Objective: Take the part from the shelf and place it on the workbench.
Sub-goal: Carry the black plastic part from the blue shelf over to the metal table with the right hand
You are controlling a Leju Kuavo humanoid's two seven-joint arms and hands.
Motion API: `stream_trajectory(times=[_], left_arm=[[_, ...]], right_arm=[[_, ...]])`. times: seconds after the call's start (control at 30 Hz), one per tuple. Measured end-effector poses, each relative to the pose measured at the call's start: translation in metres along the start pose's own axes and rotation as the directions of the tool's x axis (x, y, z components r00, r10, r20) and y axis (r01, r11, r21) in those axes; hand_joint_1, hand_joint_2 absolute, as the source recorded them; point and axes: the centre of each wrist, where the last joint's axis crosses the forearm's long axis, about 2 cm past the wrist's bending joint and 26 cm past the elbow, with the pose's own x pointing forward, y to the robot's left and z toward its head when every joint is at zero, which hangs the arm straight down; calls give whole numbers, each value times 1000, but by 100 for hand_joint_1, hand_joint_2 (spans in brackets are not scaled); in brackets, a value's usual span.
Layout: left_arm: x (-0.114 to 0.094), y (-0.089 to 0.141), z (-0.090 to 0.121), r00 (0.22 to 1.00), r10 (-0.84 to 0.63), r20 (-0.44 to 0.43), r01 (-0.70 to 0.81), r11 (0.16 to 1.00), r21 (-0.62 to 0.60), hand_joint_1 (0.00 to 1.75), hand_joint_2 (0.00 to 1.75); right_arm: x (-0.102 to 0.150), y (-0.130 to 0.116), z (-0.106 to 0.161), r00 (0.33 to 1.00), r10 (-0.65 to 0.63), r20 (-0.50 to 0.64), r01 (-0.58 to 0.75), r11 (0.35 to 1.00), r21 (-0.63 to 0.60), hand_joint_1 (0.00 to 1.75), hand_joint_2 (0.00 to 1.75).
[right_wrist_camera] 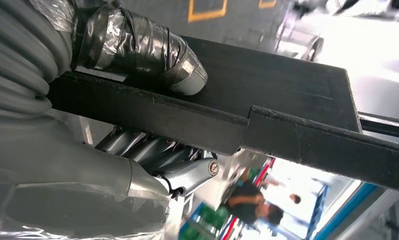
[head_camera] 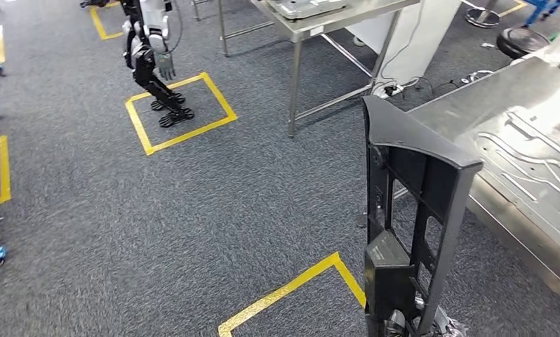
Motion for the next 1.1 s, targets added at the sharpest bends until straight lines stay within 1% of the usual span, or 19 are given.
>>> stream_trajectory(times=[0.1,0.17,0.2,0.27,0.33,0.4,0.43,0.47,0.57,0.7,0.77,0.87,1.1], left_arm=[[2,0,-1,1000,-1,0,1,1000,-1,0,175],[3,0,-2,1000,-4,2,4,1000,-2,0,175],[4,0,-2,1000,-7,2,7,1000,-3,0,175],[2,0,-1,1000,-16,-6,16,1000,-7,0,175],[0,0,0,1000,-25,-15,25,1000,-11,0,175],[0,0,0,999,-31,-18,31,999,-12,0,175],[0,0,0,999,-33,-19,32,999,-12,0,175],[0,1,0,999,-34,-21,34,999,-12,0,175],[1,1,-1,999,-37,-22,37,999,-11,0,175],[5,0,-2,999,-37,-15,37,999,-13,0,175],[3,-1,-1,999,-37,-18,37,999,-14,0,175],[1,0,0,999,-37,-22,37,999,-14,0,175],[5,-1,-2,999,-35,-14,34,999,-17,0,175]], right_arm=[[1,-2,1,991,130,-16,-130,991,-17,175,175],[1,-4,2,966,256,-27,-257,966,-37,175,175],[2,-5,2,944,328,-29,-329,943,-46,175,175],[3,-6,3,875,483,-26,-483,873,-63,175,175],[3,-7,3,784,620,-15,-620,782,-71,175,175],[2,-6,5,706,708,-5,-707,704,-68,175,175],[1,-6,6,681,732,-3,-731,680,-65,175,175],[0,-6,6,667,745,-3,-743,666,-63,175,175],[-2,-6,8,652,758,-12,-757,651,-58,175,175],[-3,-5,9,619,783,-59,-786,617,-50,175,175],[-4,-4,8,608,790,-71,-794,606,-53,175,175],[-5,-2,8,608,791,-71,-794,607,-44,175,175],[-5,2,8,623,781,-39,-782,622,-35,175,175]])
